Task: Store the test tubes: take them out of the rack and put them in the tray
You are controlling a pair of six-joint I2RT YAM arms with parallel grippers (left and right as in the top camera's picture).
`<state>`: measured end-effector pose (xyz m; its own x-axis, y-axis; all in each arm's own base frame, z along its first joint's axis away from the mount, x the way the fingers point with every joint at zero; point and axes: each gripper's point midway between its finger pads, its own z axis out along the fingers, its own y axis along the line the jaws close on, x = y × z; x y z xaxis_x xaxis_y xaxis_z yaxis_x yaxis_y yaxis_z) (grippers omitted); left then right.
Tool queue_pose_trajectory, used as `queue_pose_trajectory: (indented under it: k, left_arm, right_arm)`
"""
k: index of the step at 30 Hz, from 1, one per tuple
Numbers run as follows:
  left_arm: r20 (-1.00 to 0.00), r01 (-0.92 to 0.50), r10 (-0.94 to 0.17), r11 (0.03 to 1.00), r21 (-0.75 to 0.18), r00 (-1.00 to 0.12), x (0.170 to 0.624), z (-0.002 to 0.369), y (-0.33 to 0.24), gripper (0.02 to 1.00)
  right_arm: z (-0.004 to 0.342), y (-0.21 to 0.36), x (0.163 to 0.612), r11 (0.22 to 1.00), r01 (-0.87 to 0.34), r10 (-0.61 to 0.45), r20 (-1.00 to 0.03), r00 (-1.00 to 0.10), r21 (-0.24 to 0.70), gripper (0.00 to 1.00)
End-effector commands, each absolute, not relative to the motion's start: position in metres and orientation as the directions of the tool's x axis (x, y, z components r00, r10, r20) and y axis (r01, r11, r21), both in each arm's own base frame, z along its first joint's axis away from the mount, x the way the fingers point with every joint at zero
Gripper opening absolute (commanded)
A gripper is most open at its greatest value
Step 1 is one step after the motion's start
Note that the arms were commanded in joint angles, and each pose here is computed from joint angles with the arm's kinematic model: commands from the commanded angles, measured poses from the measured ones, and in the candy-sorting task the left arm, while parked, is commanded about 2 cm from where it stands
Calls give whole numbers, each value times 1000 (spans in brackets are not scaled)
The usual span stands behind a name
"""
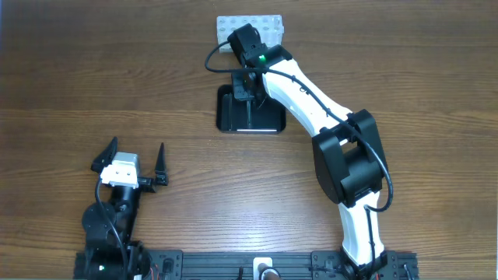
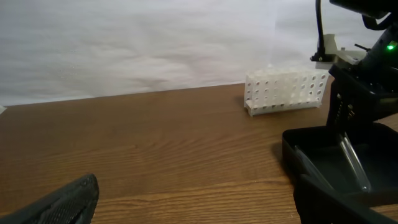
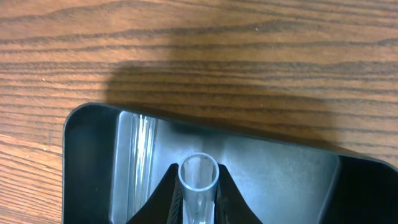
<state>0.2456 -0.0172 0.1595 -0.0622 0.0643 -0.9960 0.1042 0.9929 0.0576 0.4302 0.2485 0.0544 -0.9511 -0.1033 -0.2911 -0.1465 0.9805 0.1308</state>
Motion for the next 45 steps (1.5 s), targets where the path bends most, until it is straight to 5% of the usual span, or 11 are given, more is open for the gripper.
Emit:
queue_pose_trajectory:
  k: [1,11,18,24,30,35,45]
  left_arm:
    - [-995,108,74,992,67,-60,245,158,-18,1000]
    - [-995,108,74,992,67,-60,245,158,-18,1000]
    - [-995,108,74,992,67,-60,245,158,-18,1000]
    - [-995,108,74,992,67,-60,245,158,-18,1000]
    - [-995,108,74,992,67,-60,245,158,-18,1000]
    - [-995,108,74,992,67,-60,245,158,-18,1000]
    - [-995,108,74,992,67,-60,245,158,-18,1000]
  right_arm:
    - [51,254,427,981,-133,-90,-277,-957,139,117]
    - [50,253,425,982,-132,-92,-269,-959,136,329]
    - [79,257,426,975,-163,-106,-323,-941,154,373]
    - [153,233,451,984,-146,-71,-525,-848,103,386]
    - [222,192,507,993,-119,-68,-756,-651,13,524]
    - [217,186,543,984,-162,-153,-811,-565,-73,610]
    - [149,191,590,989,-124,-136,-833,-535,-82,645]
